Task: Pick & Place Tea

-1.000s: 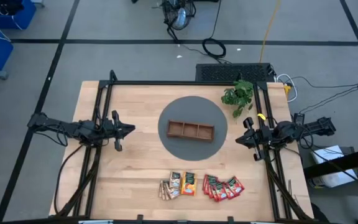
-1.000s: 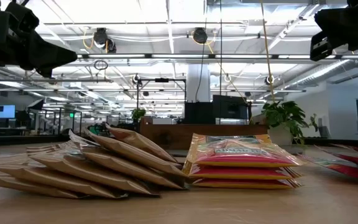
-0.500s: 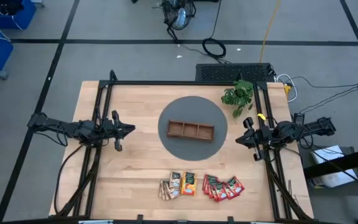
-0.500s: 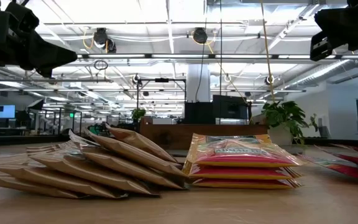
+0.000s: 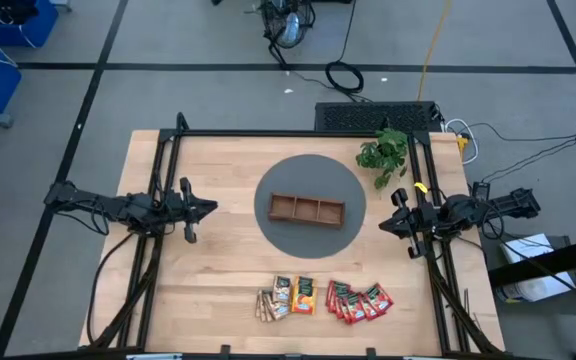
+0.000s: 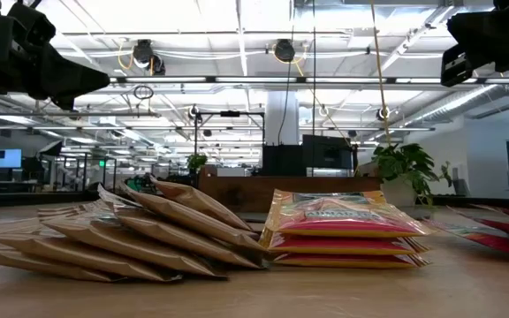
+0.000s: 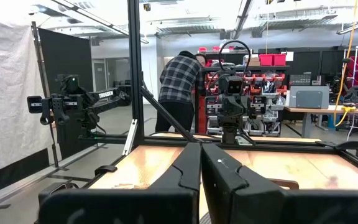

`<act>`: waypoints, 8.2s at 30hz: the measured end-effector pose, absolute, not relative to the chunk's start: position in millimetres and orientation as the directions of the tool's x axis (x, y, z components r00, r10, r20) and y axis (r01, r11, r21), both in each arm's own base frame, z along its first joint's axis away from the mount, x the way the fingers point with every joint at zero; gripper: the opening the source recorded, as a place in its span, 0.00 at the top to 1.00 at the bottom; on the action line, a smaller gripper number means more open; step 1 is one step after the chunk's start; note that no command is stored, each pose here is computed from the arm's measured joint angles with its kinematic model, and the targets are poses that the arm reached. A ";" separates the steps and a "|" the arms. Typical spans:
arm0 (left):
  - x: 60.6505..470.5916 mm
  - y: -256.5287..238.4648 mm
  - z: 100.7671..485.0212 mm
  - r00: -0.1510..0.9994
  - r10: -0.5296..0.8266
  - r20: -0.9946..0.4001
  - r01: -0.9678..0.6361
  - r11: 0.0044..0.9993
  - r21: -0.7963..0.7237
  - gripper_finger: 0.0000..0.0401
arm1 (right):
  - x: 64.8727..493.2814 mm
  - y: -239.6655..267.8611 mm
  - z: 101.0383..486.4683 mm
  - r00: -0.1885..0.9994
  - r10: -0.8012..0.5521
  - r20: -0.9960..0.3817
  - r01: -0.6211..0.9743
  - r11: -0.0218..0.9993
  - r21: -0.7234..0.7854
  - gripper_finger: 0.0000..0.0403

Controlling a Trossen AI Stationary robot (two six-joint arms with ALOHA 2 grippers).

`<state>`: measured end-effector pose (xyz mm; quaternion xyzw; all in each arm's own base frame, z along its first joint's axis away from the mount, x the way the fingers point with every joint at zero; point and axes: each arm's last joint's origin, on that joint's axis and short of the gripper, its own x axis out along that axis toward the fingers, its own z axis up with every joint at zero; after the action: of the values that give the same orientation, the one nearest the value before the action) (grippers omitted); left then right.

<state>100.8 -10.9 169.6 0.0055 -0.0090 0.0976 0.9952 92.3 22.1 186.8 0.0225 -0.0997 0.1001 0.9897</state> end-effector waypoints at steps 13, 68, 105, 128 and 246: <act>100.9 -10.9 169.6 0.981 0.194 0.019 -0.195 0.981 0.009 0.90 | 92.3 22.1 186.8 0.960 0.194 0.202 -0.203 0.979 0.025 0.99; 100.8 -10.9 169.7 0.981 0.194 0.019 -0.195 0.981 0.012 0.90 | 92.3 22.1 186.8 0.960 0.194 0.202 -0.203 0.979 0.025 0.99; 120.9 -11.6 171.5 0.976 0.217 0.025 -0.209 0.961 -0.178 0.90 | 93.1 22.1 188.7 0.958 0.186 0.217 -0.230 0.953 0.196 0.99; 389.8 -87.4 208.6 0.929 -0.188 -0.318 0.239 0.962 0.130 0.90 | 104.0 29.4 206.3 0.953 0.250 -0.168 -0.210 0.951 0.225 1.00; 412.5 -112.2 197.4 0.819 -0.337 -0.465 0.412 0.909 0.066 0.90 | 223.0 120.6 211.6 0.560 0.080 -0.824 -0.412 0.890 -0.194 1.00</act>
<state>412.5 -112.2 197.4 0.0820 0.2279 -0.1969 0.9500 223.0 120.6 211.6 -0.1861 0.4466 0.1425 0.8635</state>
